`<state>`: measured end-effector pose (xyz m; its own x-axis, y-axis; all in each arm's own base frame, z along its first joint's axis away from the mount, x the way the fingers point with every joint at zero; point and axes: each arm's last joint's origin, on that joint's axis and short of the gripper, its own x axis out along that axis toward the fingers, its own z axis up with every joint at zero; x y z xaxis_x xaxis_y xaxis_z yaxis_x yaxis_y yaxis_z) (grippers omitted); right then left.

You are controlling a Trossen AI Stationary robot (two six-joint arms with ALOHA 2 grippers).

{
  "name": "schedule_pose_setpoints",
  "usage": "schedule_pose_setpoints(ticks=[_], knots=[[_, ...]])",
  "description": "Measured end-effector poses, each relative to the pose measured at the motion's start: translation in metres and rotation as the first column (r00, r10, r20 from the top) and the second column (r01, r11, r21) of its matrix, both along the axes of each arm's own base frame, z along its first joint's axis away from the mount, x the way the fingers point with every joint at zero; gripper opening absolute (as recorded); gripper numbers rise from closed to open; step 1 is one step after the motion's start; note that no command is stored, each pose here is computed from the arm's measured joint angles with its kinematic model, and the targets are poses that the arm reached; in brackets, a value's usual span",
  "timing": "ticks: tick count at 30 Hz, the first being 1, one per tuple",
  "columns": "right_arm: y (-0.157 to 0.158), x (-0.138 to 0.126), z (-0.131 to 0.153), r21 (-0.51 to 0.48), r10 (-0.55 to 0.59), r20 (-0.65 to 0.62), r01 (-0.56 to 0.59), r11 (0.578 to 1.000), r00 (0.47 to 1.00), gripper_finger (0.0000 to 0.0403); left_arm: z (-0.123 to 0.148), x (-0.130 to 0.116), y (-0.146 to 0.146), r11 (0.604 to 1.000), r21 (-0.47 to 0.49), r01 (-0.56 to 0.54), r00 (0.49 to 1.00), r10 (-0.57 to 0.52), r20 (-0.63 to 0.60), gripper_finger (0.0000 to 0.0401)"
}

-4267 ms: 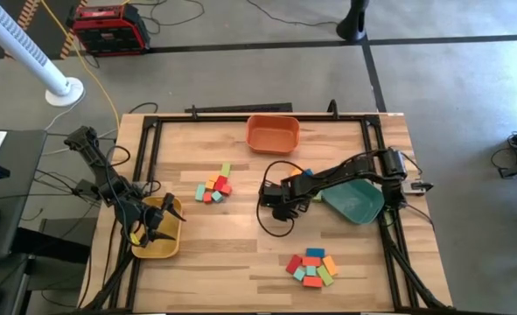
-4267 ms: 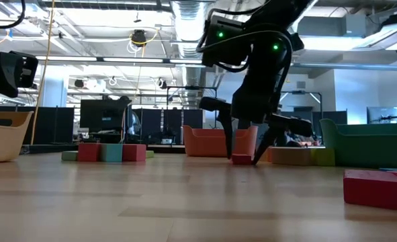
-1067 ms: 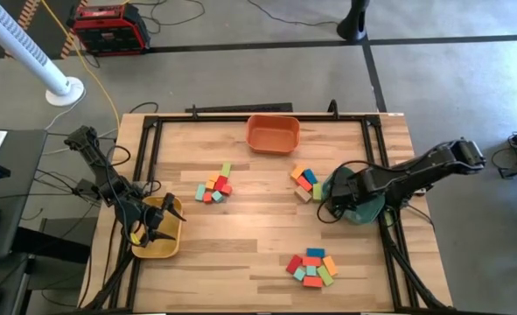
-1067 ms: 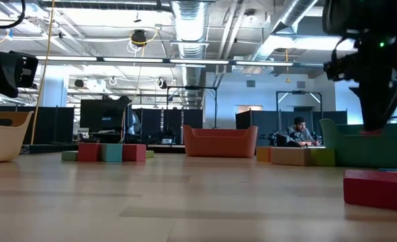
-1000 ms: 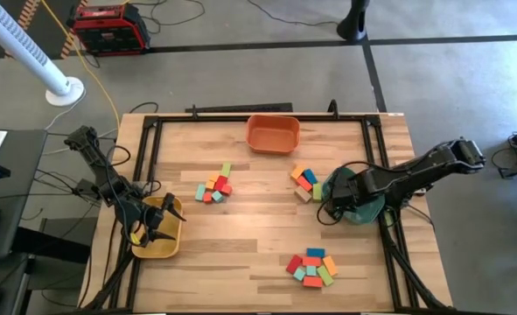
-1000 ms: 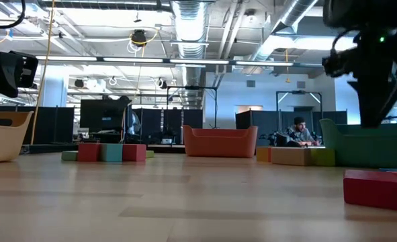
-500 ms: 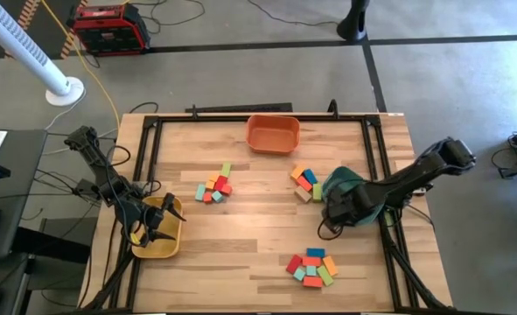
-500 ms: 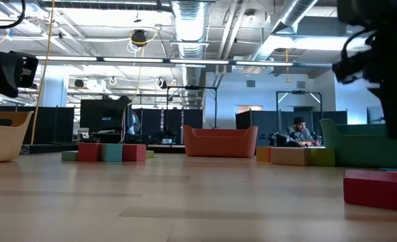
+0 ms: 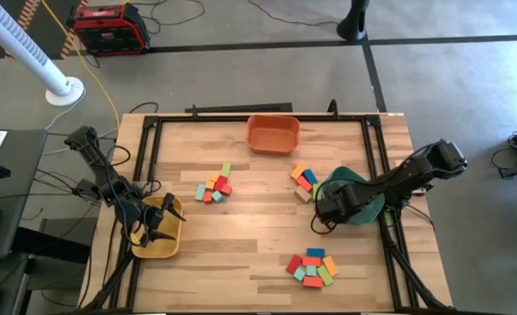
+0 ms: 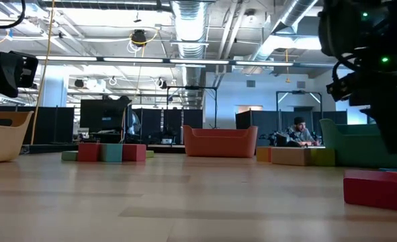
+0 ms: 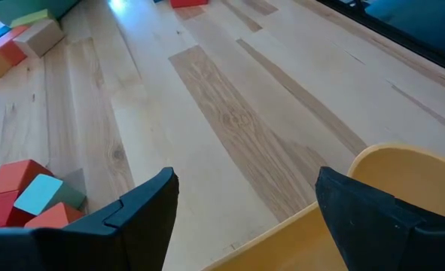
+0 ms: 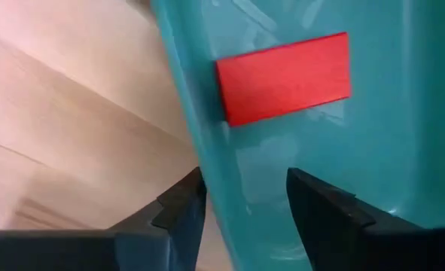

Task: Sort blocks by size
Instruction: Adjust the green bin

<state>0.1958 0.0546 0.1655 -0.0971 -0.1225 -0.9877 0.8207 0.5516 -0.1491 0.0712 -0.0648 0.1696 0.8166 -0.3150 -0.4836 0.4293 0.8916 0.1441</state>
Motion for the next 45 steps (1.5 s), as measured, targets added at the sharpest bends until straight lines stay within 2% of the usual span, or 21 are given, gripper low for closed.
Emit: schedule_pose_setpoints(ticks=[9, 15, 31, 45], knots=[[-0.007, 0.010, -0.001, 0.092, -0.133, 0.064, 0.127, 0.988, 0.989, 0.0102, 0.000, 0.000, 0.000, 1.000, 0.000, 0.000, 1.000, 0.000, 0.000, 0.0301], [-0.006, 0.013, -0.001, 0.125, -0.235, 0.079, 0.224, 0.967, 0.969, 0.0062, 0.000, 0.000, 0.000, 1.000, 0.000, 0.000, 1.000, 0.000, 0.000, 0.0301], [-0.003, 0.025, 0.000, 0.217, -0.492, 0.169, 0.455, 0.864, 0.854, 0.0056, 0.000, 0.000, 0.000, 1.000, 0.000, 0.000, 1.000, 0.000, 0.000, 0.0301], [-0.004, 0.023, 0.000, 0.196, -0.643, 0.156, 0.614, 0.765, 0.750, 0.0056, 0.000, 0.000, 0.000, 1.000, 0.000, 0.000, 1.000, 0.000, 0.000, 0.0301]])
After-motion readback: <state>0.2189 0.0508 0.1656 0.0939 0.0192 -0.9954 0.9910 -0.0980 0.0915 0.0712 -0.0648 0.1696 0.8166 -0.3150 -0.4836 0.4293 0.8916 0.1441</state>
